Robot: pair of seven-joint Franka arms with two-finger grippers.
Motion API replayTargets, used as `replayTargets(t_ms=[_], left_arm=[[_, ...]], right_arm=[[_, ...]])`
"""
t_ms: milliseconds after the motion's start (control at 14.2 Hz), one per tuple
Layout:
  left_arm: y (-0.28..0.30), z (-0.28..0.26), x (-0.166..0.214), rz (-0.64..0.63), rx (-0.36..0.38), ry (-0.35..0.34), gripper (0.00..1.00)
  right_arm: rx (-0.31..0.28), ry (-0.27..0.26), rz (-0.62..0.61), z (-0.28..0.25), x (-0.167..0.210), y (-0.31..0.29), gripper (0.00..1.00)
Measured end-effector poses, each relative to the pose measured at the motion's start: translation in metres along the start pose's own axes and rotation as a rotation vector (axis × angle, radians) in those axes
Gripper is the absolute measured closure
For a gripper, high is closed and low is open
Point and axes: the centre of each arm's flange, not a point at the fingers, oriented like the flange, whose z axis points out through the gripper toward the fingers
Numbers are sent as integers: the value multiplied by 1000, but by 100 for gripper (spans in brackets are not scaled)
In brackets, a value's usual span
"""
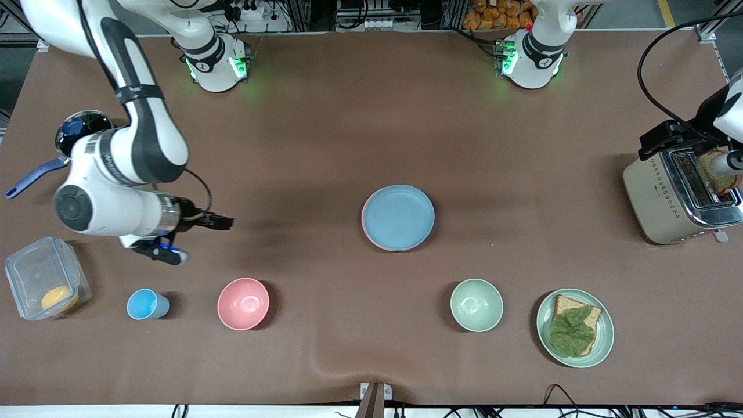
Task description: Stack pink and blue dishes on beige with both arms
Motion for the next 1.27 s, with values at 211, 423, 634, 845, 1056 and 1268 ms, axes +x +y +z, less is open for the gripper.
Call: replayTargets(t_ms=[211,423,634,845,1056,1268], left_arm=[[0,0,0,0,0,0,0],[0,-1,0,0,-1,1,0],[0,-3,-2,4,-1,6,0],[0,-4,-2,10,-4,6,0],[0,-4,-2,13,-13,7,0],[0,-7,-3,12,-16,11,0]], right_arm=[[-3,50,-133,-38,-13,46,0],[-58,141,-233,-91,-51,63,0],[-97,228,-307,-146,-88,64,0],[-118,266,-340,-199,-110,66,0],[-124,276,-355,-228,-120,66,0],[-126,243,-342,-243,-131,67,0]])
